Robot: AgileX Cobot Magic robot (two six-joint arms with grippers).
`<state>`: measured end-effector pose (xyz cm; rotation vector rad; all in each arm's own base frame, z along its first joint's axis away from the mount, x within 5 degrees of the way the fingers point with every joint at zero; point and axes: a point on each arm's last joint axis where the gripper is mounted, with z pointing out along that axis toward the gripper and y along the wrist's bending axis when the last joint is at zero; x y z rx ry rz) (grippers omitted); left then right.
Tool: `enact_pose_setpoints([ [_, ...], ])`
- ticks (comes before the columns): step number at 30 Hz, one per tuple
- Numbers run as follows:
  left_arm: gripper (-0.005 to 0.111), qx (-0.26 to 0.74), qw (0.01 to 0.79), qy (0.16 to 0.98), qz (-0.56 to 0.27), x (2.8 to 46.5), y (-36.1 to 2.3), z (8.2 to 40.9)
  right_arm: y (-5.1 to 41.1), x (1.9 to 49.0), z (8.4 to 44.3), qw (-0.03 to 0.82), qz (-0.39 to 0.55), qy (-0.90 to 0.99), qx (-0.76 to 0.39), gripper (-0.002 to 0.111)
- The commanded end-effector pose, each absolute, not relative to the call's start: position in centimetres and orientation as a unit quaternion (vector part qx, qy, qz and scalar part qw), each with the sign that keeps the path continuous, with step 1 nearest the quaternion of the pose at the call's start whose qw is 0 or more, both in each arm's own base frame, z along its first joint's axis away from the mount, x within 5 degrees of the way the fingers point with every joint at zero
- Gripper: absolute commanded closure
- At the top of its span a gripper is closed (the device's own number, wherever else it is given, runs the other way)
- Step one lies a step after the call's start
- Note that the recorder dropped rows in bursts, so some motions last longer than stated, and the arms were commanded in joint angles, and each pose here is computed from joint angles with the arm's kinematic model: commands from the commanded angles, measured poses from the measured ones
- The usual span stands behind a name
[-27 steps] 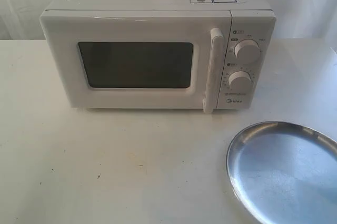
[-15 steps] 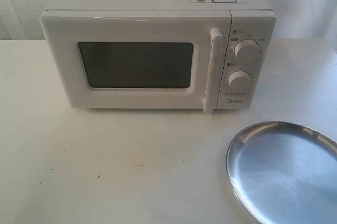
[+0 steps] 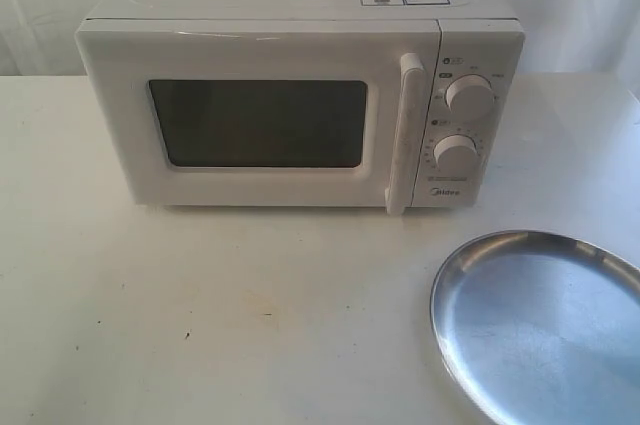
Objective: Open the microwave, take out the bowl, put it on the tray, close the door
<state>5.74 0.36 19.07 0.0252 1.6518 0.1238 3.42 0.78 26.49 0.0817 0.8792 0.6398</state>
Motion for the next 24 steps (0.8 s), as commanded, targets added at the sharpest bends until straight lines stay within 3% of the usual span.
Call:
enact_pose_setpoints([
  [1,0.107,0.009,0.68,0.731,0.052,5.7,0.3,19.2,1.8,1.2,30.8,0.876,0.359,0.318,-0.045,0.108],
  [6,0.107,0.009,0.68,0.731,0.052,5.7,0.3,19.2,4.7,2.3,35.6,0.865,0.291,0.347,-0.218,0.108],
  [10,0.107,0.009,0.68,0.731,0.052,5.7,0.3,19.2,7.0,8.1,36.4,0.792,0.319,0.459,-0.244,0.108],
  [16,0.107,0.009,0.68,0.731,0.052,5.7,0.3,19.2,10.9,16.4,32.2,0.673,0.413,0.541,-0.29,0.108],
  [21,0.107,0.009,0.68,0.731,0.052,5.7,0.3,19.2,13.2,20.2,27.8,0.578,0.477,0.57,-0.337,0.108],
  [24,0.107,0.009,0.68,0.731,0.052,5.7,0.3,19.2,13.4,21.6,25.8,0.568,0.46,0.583,-0.355,0.108],
])
